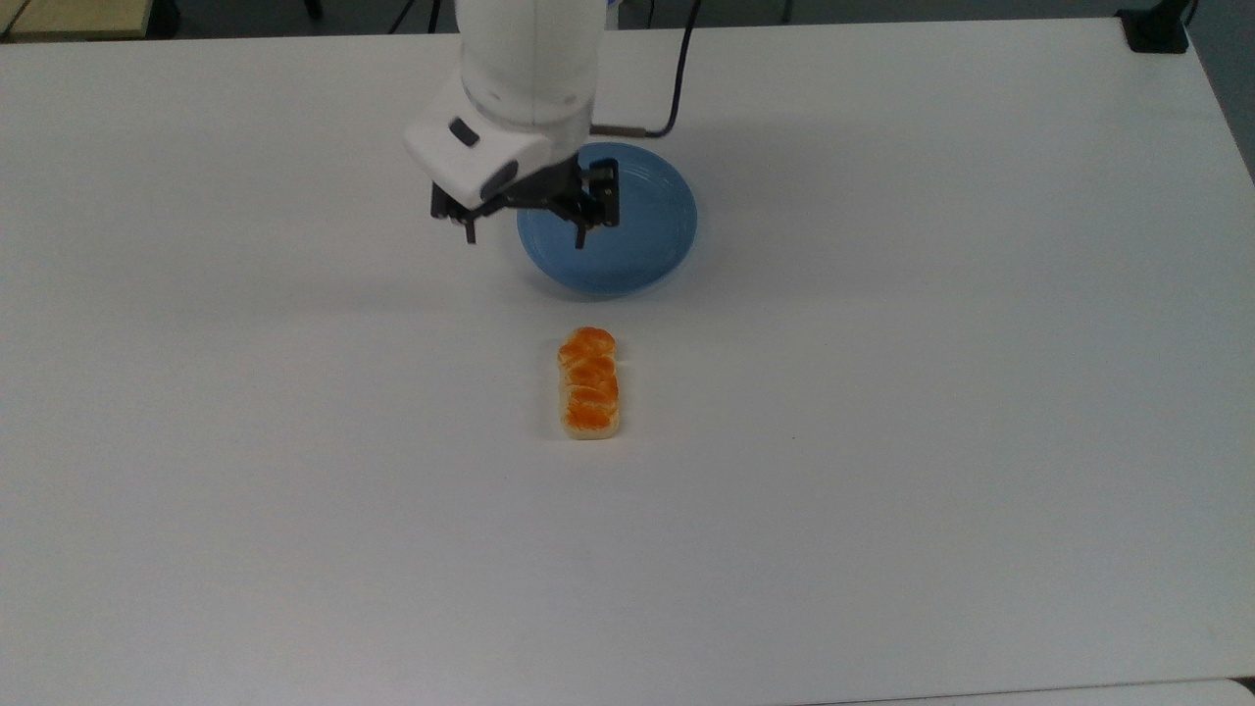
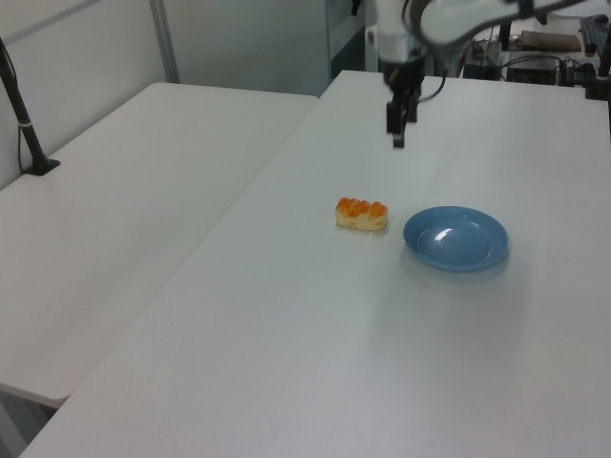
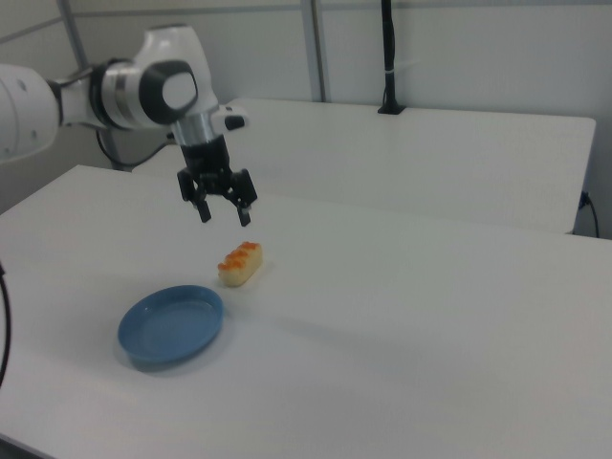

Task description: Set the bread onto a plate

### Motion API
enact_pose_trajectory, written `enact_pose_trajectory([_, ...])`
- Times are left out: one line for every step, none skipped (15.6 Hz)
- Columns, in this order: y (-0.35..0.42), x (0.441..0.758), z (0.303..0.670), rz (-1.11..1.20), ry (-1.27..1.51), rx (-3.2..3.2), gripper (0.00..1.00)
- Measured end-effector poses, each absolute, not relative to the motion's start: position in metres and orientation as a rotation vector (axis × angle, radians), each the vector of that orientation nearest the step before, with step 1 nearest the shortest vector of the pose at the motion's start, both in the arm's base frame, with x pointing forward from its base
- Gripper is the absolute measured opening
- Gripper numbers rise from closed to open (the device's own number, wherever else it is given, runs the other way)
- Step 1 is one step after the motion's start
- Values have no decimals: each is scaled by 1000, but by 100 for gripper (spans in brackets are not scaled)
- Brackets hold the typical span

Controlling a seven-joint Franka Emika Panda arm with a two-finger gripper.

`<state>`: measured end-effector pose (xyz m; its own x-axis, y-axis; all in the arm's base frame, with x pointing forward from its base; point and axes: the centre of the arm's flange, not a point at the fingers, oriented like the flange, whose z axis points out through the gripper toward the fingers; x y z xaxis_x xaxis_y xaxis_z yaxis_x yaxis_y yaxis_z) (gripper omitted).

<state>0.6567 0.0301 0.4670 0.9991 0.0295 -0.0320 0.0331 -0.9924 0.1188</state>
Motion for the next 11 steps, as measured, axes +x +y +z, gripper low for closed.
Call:
enact_pose_trajectory([35, 664, 452, -27, 55, 3033, 100])
enact_pose_trajectory([38, 670, 439, -12, 54, 3049, 100])
enact_pose_trajectory([40, 676, 427, -5, 48, 3064, 100])
enact_pose_trajectory([40, 680, 416, 4, 43, 3074, 100])
enact_pose_trajectory([41, 684, 407, 21, 39, 3082, 100])
enact_pose_trajectory([42, 689, 398, 44, 35, 3092, 100])
enact_pose_trajectory([44, 693, 388, 67, 29, 3104, 100])
enact_pose_trajectory([47, 697, 378, 85, 27, 3112, 100])
enact_pose_trajectory([50, 701, 368, 105, 28, 3118, 100])
enact_pose_trajectory([54, 705, 355, 130, 28, 3121, 100])
enact_pose_trajectory([57, 708, 347, 143, 27, 3121, 100])
